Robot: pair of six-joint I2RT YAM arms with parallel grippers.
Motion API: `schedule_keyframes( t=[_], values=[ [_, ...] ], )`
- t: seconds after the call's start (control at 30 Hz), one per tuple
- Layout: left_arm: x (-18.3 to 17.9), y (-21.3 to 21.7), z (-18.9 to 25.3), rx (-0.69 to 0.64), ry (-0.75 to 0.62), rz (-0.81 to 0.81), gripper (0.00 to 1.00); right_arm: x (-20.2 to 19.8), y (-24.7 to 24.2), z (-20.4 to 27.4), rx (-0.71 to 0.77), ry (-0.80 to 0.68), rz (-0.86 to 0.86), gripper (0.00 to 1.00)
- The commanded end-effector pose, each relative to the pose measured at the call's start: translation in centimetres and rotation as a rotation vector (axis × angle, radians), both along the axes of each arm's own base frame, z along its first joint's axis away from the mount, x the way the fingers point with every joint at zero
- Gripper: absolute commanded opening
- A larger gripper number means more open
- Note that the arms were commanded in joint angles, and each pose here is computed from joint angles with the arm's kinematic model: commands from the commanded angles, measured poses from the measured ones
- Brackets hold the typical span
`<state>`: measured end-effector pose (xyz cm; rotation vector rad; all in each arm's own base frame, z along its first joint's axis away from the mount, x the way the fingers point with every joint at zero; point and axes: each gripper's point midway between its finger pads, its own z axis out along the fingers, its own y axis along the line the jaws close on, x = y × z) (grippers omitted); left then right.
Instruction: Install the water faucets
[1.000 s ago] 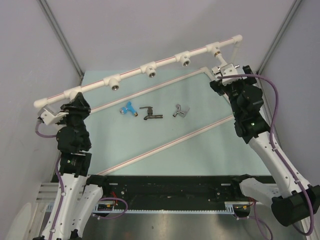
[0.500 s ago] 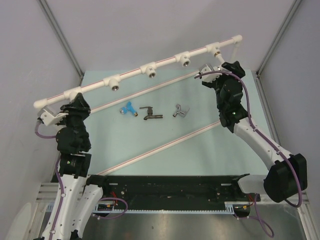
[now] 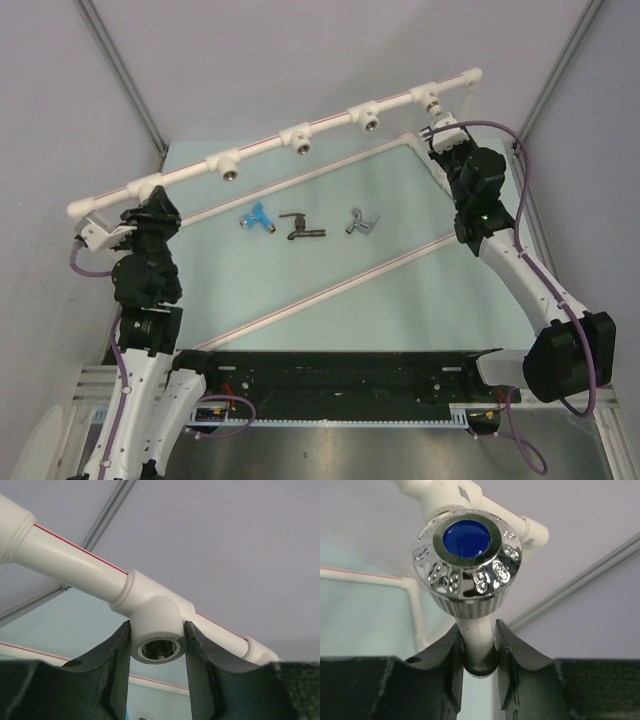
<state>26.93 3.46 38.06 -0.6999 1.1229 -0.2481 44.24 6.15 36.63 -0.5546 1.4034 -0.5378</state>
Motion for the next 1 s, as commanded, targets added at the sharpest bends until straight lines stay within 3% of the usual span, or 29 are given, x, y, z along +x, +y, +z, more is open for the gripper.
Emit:
schedule_keyframes(
  t=[0.0,0.03,0.13,0.23,0.27,0.53,0.67,0.83,0.93,0.97],
  values=[
    [0.5,-1.0,-2.0,0.058,0.078,-0.053,0.0,-1.0,4.0,4.8,0.405,-0.062,0.31,0.09],
    [0.5,-1.0,-2.0,0.058,0.076,-0.052,0.0,-1.1,4.3,5.1,0.522,-0.049,0.336,0.06],
    [0.5,-1.1,-2.0,0.059,0.078,-0.055,0.0,-1.3,4.2,5.7,0.679,-0.019,0.409,0.0],
    [0.5,-1.1,-2.0,0.058,0.075,-0.059,0.0,-1.6,4.0,6.3,0.964,0.045,0.503,0.0],
    [0.5,-1.2,-2.0,0.059,0.075,-0.062,0.0,-2.1,4.5,6.5,1.131,0.109,0.555,0.0],
    [0.5,-1.2,-1.9,0.056,0.069,-0.064,0.0,-2.5,6.1,7.3,1.633,0.356,0.798,0.0],
    [0.4,-1.2,-1.9,0.056,0.07,-0.062,0.0,-2.7,5.9,8.0,1.841,0.376,0.888,0.01],
    [0.3,-1.2,-1.8,0.055,0.063,-0.062,0.0,-2.8,4.6,7.6,2.025,0.329,0.905,0.09],
    [0.3,-1.2,-1.8,0.057,0.065,-0.063,0.0,-3.2,4.3,7.5,2.045,0.315,0.896,0.28],
    [0.3,-1.2,-1.8,0.056,0.065,-0.062,0.0,-3.5,4.1,7.8,2.031,0.302,0.896,0.4]
  ],
)
